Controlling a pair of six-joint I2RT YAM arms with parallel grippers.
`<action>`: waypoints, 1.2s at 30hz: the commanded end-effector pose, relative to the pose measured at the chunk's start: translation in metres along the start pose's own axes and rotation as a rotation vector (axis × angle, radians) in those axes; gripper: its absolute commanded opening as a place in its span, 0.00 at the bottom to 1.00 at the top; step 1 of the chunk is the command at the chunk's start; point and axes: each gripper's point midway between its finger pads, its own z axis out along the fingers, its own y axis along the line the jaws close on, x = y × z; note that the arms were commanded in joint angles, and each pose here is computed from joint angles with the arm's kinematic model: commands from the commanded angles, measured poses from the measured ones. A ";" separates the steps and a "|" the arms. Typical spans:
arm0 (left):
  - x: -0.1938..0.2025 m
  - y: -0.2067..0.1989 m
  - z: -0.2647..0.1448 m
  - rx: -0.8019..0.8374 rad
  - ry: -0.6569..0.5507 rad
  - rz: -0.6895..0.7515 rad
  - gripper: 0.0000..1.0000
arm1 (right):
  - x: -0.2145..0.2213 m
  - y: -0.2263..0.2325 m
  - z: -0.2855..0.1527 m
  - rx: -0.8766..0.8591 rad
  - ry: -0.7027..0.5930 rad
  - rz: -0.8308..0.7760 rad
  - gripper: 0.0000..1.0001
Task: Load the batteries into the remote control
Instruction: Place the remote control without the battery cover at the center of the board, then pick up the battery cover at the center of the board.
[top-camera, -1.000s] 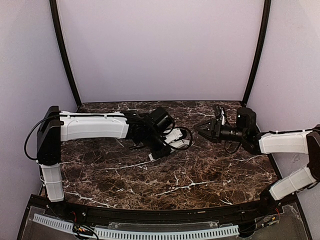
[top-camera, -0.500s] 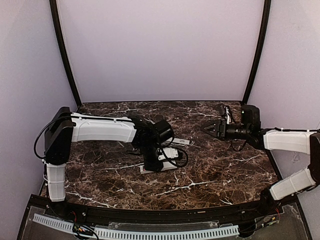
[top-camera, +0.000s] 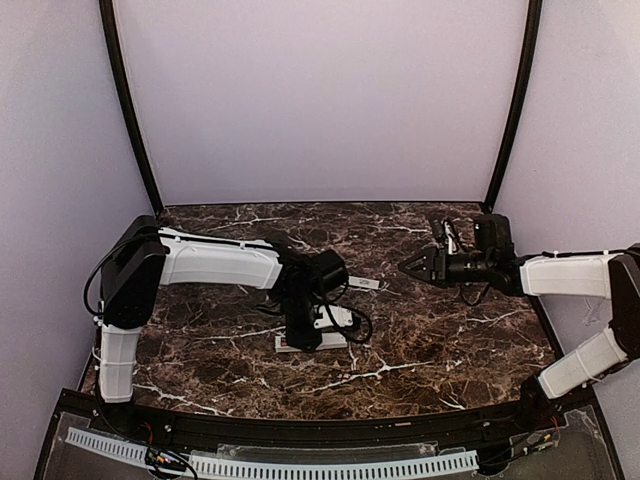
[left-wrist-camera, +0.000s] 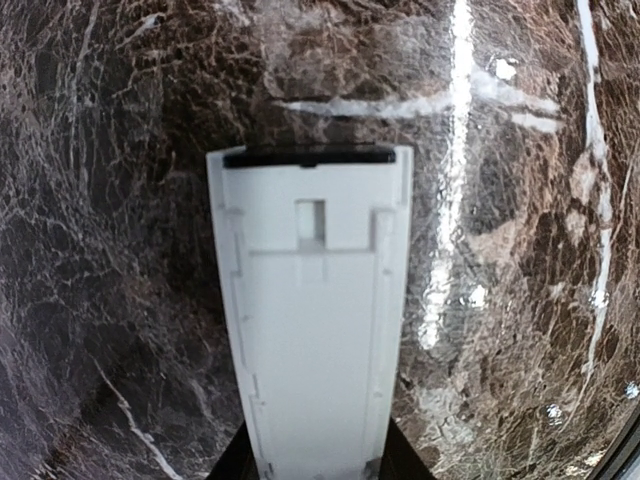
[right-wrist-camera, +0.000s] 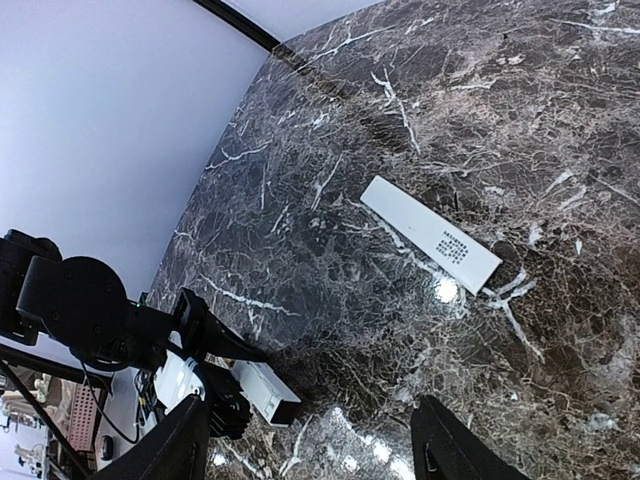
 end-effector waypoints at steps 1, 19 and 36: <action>0.002 -0.003 -0.004 0.023 0.017 0.015 0.32 | -0.007 0.000 0.003 -0.004 0.002 -0.018 0.65; -0.049 0.052 -0.090 -0.096 -0.345 -0.175 0.83 | -0.001 -0.042 0.033 0.068 0.081 0.057 0.49; -0.030 0.209 -0.095 -0.058 -0.746 -0.913 0.77 | 0.000 -0.070 0.072 0.007 0.146 0.143 0.45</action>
